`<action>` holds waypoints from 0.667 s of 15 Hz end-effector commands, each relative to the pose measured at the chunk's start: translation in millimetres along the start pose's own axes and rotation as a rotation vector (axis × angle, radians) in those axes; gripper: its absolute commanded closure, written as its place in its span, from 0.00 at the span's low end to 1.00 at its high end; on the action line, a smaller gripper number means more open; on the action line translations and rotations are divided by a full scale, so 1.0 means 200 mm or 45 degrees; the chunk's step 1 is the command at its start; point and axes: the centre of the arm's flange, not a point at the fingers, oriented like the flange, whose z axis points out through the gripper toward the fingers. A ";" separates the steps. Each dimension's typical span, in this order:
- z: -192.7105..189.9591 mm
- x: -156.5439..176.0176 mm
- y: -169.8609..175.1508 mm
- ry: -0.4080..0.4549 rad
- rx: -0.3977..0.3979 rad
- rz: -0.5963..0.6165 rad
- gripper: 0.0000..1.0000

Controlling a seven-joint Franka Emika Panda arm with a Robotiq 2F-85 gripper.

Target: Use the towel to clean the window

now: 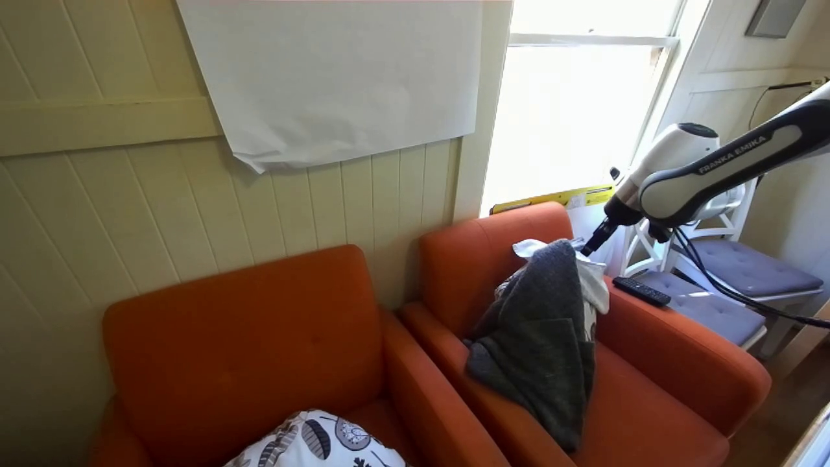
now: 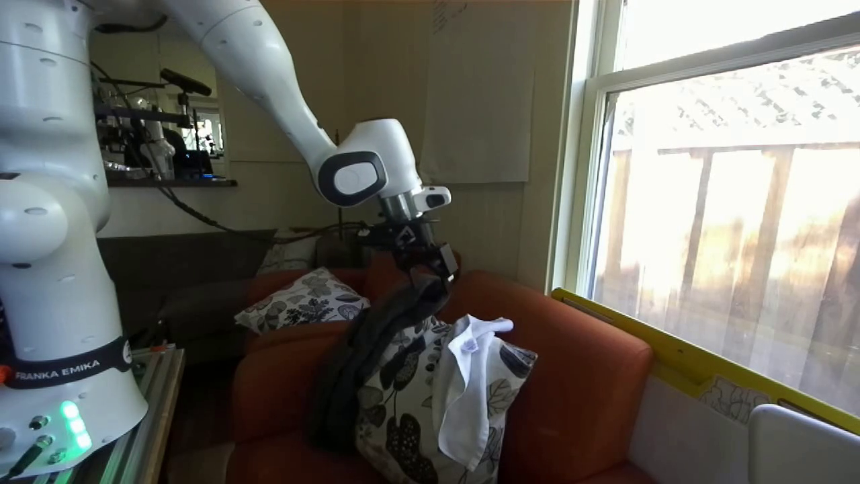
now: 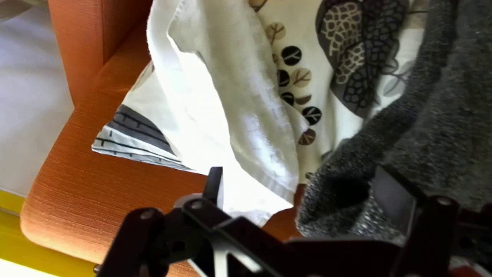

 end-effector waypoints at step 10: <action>0.48 -0.04 0.15 0.075 -0.077 -0.270 0.00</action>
